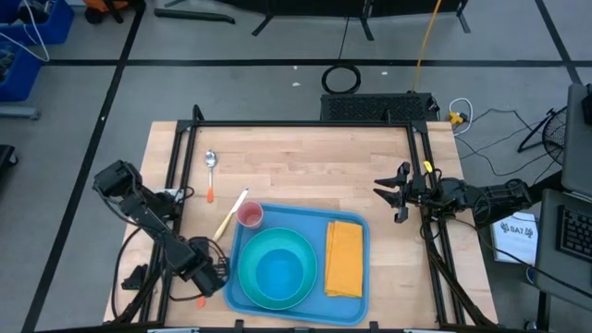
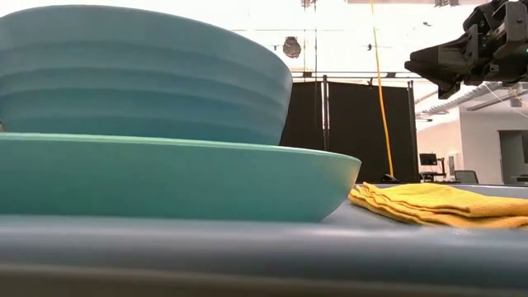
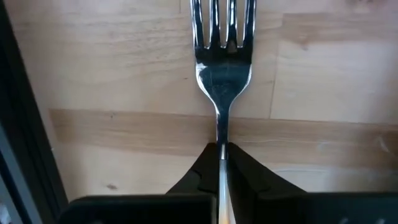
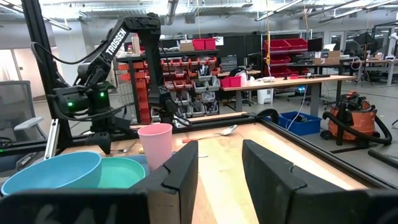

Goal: Set up tray
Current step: Put the orange fork on the yellow napkin

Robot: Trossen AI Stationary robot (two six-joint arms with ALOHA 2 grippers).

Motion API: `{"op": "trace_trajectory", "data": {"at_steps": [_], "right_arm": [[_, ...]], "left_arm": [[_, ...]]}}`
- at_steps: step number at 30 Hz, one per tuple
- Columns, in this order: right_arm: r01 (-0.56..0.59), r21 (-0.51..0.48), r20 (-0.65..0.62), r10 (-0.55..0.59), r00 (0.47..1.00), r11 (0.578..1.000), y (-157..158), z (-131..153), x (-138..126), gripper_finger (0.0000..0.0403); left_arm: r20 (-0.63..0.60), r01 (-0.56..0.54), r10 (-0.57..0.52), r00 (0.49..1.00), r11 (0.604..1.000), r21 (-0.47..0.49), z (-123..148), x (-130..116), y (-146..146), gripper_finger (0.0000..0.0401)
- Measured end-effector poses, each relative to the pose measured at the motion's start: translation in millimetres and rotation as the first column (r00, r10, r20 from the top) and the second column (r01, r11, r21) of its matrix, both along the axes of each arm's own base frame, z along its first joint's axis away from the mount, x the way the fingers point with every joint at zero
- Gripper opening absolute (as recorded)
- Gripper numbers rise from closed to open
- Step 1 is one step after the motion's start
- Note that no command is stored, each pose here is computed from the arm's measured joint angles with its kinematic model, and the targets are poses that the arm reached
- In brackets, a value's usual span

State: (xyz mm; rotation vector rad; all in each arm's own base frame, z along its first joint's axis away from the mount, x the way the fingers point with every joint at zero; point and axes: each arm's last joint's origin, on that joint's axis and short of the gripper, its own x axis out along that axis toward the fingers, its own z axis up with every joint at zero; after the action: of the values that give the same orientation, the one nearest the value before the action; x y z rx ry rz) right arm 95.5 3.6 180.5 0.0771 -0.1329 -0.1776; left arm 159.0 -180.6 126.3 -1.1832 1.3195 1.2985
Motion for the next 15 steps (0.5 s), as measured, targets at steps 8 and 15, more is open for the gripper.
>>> {"op": "trace_trajectory", "data": {"at_steps": [8, 15], "right_arm": [[0.001, 0.0, 0.0, -0.001, 1.0, 1.0, 0, 0, 0, 0.0116], [0.0, 0.0, 0.003, 0.0, 1.0, 1.0, 0, 0, 0, 0.0116]], "left_arm": [[0.095, 0.089, -0.115, 0.989, 0.965, 0.246, 25, -3, 2, 0.001], [0.215, 0.144, -0.233, 0.948, 0.921, 0.361, 85, 10, -7, 0.001]]}}
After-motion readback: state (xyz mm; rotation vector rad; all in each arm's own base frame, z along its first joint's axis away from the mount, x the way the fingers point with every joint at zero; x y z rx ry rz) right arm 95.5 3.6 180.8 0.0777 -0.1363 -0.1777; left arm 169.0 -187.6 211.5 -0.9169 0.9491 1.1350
